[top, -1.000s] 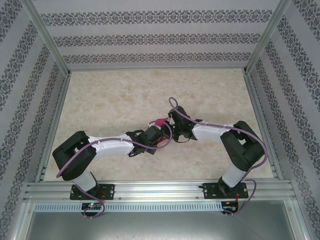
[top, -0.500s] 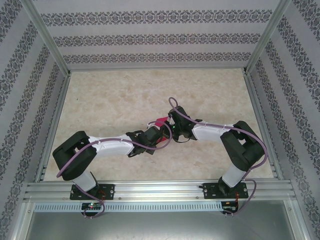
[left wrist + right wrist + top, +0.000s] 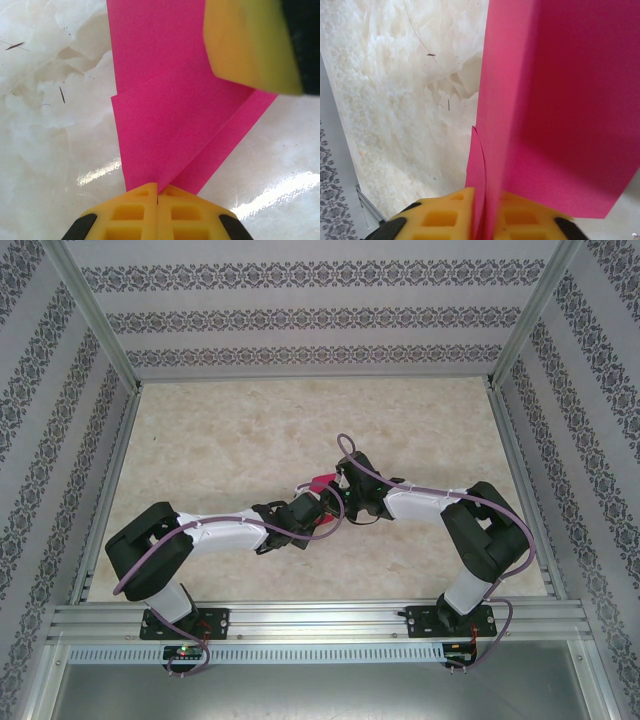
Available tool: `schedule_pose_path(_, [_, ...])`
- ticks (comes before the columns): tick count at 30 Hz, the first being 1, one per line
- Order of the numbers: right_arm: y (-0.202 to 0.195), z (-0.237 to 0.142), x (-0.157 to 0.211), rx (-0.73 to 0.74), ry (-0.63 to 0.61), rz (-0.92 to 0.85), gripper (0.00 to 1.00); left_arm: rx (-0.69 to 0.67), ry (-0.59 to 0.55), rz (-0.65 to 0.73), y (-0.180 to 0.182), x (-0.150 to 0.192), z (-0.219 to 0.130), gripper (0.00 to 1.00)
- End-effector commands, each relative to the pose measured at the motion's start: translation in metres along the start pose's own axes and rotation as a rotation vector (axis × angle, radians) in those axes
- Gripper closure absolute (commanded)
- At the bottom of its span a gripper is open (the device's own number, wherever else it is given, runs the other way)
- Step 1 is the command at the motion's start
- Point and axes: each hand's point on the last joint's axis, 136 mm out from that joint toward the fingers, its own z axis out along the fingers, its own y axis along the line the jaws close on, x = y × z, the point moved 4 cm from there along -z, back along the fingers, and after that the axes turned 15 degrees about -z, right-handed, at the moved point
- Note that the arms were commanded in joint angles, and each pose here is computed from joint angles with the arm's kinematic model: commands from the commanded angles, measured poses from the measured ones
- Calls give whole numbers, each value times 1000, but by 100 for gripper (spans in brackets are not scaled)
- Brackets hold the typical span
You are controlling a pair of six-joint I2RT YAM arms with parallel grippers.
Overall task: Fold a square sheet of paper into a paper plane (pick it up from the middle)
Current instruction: Fourth fold the wing at the center of the table.
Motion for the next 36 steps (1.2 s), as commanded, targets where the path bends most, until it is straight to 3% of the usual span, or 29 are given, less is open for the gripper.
schedule_pose_path(1, [8, -12, -10, 6, -45, -43, 79, 47, -5, -11, -5, 0, 2, 98])
schedule_pose_path(5, [5, -30, -12, 35, -92, -59, 66, 134, -9, -91, -1, -6, -5, 99])
schedule_pose_path(14, [6, -62, -12, 18, -180, -104, 57, 484, 88, -278, 1, -12, -13, 98])
schedule_pose_path(21, [22, -46, -8, -65, -146, -144, 67, 604, 156, -374, 7, -9, -3, 98])
schedule_pose_path(30, [35, -9, -12, -99, -88, -158, 79, 654, 206, -455, 16, -9, 7, 97])
schedule_pose_path(36, [37, 6, -18, -115, -71, -152, 81, 671, 237, -479, 18, -8, 13, 97])
